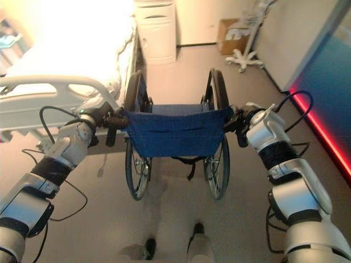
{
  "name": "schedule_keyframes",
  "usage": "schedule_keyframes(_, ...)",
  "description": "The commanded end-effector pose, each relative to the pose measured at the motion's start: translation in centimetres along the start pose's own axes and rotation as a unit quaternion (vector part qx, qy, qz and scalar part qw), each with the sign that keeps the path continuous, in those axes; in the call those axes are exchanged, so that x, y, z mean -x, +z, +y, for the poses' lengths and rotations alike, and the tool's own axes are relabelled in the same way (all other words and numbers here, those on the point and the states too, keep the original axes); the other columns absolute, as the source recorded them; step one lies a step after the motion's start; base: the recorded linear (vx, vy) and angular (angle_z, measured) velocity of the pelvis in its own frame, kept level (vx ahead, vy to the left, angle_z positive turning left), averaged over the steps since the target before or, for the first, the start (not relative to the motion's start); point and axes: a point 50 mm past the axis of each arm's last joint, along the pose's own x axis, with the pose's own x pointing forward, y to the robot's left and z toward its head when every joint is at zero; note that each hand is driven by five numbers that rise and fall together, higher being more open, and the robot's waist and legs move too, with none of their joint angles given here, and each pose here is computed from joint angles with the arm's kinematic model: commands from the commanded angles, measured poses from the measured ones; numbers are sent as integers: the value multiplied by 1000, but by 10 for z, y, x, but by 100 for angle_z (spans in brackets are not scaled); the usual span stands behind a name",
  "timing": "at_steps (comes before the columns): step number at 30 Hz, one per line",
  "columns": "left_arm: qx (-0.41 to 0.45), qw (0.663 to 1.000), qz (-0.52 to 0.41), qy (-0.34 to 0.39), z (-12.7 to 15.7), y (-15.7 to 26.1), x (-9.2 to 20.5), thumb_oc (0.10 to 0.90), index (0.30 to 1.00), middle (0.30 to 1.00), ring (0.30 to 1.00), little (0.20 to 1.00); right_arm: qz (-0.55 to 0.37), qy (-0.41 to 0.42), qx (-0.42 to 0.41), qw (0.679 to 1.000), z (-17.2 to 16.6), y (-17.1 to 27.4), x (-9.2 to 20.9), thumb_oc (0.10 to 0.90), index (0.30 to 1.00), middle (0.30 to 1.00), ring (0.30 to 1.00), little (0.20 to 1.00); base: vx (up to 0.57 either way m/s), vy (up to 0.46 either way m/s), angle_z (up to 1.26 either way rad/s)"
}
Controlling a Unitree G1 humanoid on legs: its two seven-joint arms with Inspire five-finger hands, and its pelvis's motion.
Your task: Push the wheelchair next to the bed
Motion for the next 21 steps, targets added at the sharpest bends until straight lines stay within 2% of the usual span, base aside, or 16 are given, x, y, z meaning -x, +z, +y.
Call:
schedule_keyframes(1,-24,989,24,-146,-78,-32,9,400,300,300,300,300,-38,11,100,994,9,18,1,400,300,300,300,300,375,-233,33)
schedule_keyframes(3,-12,989,23,-146,-75,-29,7,400,300,300,300,300,-40,12,104,994,7,13,0,400,300,300,300,300,332,-179,28)
schedule_keyframes(6,-7,987,21,-162,-87,-24,8,400,300,300,300,300,-34,22,113,993,12,4,-2,400,300,300,300,300,354,-175,77)
schedule_keyframes(11,-35,984,9,-177,-98,-13,9,400,300,300,300,300,-1,36,89,995,29,-10,-10,400,300,300,300,300,448,-200,28)
schedule_keyframes(16,-49,982,22,-181,-99,-20,10,400,300,300,300,300,20,47,76,996,49,-11,-15,400,300,300,300,300,550,24,-32)
schedule_keyframes(21,-46,978,68,-192,-99,-47,15,400,300,300,300,300,19,96,74,992,65,-16,-17,400,300,300,300,300,566,233,-73)
